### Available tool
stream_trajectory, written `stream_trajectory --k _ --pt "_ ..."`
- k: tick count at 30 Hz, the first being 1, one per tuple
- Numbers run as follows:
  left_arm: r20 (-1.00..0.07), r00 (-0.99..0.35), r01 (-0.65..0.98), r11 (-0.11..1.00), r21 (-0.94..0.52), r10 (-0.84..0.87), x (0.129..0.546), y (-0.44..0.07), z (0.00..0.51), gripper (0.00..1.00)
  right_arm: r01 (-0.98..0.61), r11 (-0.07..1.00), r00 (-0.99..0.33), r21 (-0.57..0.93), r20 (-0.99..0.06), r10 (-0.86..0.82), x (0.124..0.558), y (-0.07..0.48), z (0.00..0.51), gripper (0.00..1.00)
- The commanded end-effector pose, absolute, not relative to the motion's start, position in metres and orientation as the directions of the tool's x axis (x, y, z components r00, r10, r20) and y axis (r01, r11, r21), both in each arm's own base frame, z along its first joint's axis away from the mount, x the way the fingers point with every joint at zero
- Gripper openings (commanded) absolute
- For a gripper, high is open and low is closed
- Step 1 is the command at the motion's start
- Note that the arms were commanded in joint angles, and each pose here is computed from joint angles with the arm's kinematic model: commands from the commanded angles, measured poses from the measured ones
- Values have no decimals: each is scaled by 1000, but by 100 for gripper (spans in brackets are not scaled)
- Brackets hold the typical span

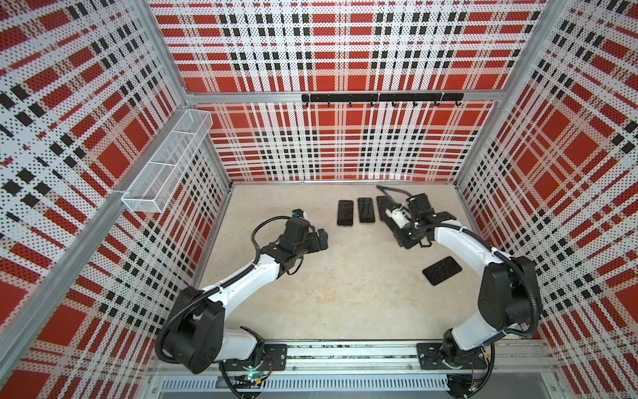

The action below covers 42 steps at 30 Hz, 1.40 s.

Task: Put the phone into the phone case
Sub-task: 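Carry the black case inward and set it down with the right gripper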

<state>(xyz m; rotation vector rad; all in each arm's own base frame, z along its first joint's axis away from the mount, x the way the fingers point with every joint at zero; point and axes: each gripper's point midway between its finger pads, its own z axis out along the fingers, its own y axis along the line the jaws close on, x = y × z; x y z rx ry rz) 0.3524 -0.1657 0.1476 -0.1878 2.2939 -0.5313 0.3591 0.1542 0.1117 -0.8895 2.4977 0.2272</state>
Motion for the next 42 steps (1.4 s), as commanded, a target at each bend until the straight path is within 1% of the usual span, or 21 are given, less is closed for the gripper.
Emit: stream_trajectory --k 1,4,7,9,12,15,19,20,22,23,25,27,30,31,32,34,35,37,39,40,42 --pt "-629 -706 10 884 -467 -325 343 -146 150 95 -811 585 -519 -1 -461 -720 319 194 105 0" --pt "-620 -708 -12 884 -468 -338 338 -132 148 95 -926 377 -340 -32 -365 -866 281 221 81 0" --pt "-614 -713 -22 886 -464 -339 334 -126 145 95 -972 234 -221 -21 -262 -939 257 233 58 0" --pt "-604 -725 -18 885 -464 -332 332 -127 140 95 -983 183 -181 11 -216 -960 246 238 46 0" --pt "-592 -741 -8 886 -463 -316 333 -130 135 95 -989 150 -151 16 -154 -977 242 239 34 0" --pt "-587 -752 0 890 -457 -301 338 -133 133 95 -990 140 -140 14 -147 -979 243 241 30 3" --pt "-584 -764 15 896 -443 -276 346 -137 132 95 -991 133 -135 21 -147 -980 241 241 30 13" --pt "-582 -767 19 897 -441 -270 348 -138 132 95 -991 131 -132 18 -150 -980 241 241 31 20" --pt "-586 -767 26 899 -437 -262 353 -140 135 95 -991 134 -134 9 -158 -978 241 241 36 40" --pt "-591 -765 33 900 -435 -258 357 -142 138 95 -990 140 -138 -2 -165 -977 242 240 41 47" --pt "-604 -758 49 902 -428 -246 366 -144 146 95 -984 172 -163 -34 -184 -969 246 240 51 58" --pt "-617 -756 68 910 -409 -220 374 -148 154 96 -970 226 -204 -84 -215 -955 254 238 66 63" --pt "-634 -754 105 922 -374 -171 388 -156 161 97 -900 392 -322 -193 -314 -893 282 229 94 66" --pt "-633 -759 117 926 -360 -150 393 -159 159 98 -846 474 -379 -244 -351 -857 297 220 103 68" --pt "-639 -758 131 928 -349 -133 399 -164 163 98 -763 571 -452 -303 -382 -806 314 205 114 69" --pt "-644 -762 167 940 -297 -68 409 -171 162 99 -573 740 -597 -353 -439 -672 336 170 132 70" --pt "-645 -763 179 946 -269 -39 415 -175 163 99 -466 814 -659 -348 -477 -581 343 151 142 71" --pt "-635 -772 200 953 -226 12 423 -180 161 100 -262 915 -731 -306 -557 -395 347 118 160 73" --pt "-619 -783 221 957 -187 60 428 -183 159 98 -69 954 -748 -293 -617 -244 342 84 174 73" --pt "-616 -783 232 960 -160 87 431 -182 159 98 38 959 -753 -280 -639 -157 336 63 179 79" --pt "-610 -783 241 964 -115 123 434 -178 156 98 224 944 -760 -244 -650 12 320 27 181 98"
